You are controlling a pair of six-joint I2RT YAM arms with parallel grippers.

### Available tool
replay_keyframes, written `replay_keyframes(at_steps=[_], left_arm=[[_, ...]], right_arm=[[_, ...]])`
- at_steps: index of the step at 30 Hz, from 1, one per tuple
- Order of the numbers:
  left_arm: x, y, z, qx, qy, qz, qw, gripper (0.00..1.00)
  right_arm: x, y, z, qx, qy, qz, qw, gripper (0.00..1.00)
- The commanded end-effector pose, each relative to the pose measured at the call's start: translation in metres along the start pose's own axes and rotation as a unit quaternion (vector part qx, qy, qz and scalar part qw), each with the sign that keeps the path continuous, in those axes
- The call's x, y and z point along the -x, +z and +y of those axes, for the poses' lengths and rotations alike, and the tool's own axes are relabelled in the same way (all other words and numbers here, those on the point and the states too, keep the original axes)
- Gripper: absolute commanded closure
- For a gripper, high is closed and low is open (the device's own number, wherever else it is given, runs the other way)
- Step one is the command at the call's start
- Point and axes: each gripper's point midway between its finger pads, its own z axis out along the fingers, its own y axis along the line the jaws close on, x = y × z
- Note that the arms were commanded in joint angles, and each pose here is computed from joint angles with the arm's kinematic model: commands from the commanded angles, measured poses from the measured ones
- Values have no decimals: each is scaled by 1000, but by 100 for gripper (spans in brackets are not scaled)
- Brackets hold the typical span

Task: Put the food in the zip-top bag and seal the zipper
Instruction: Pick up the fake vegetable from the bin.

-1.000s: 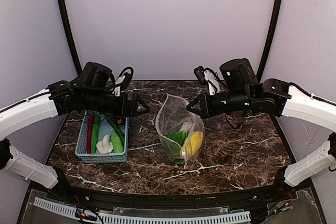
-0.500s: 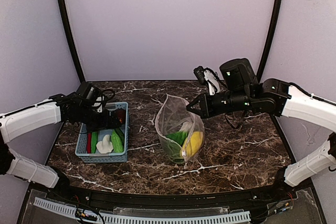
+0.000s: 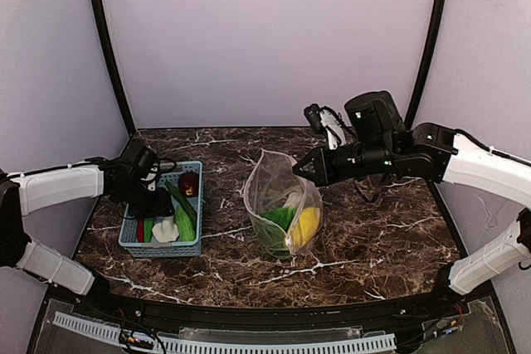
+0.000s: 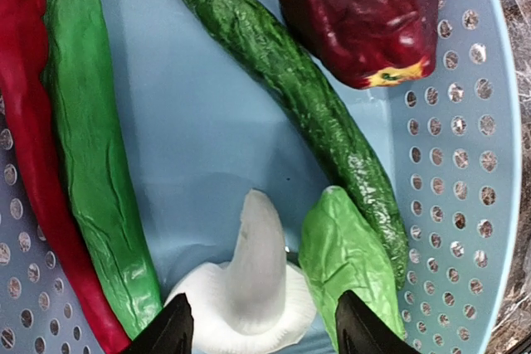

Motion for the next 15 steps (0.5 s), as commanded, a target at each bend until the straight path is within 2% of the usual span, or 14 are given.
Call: replay_keyframes(at_steps=[1,8,11,15], left_arm=[[-9,12,9,9,3,16,1000,47],[-12,23,6,2,1,29,1000,54],[-13,24,7,5,2,32,999,61],[-14,24,10,11,2,34,999,65]], right_arm=[[12,-2,9,12,-5,-16,1000,100],[11,-1,10,12,-5,-14,1000,100],[12,-1,10,13,-6,-15,1000,100],[11,0,10,13,-6,-14,1000,100]])
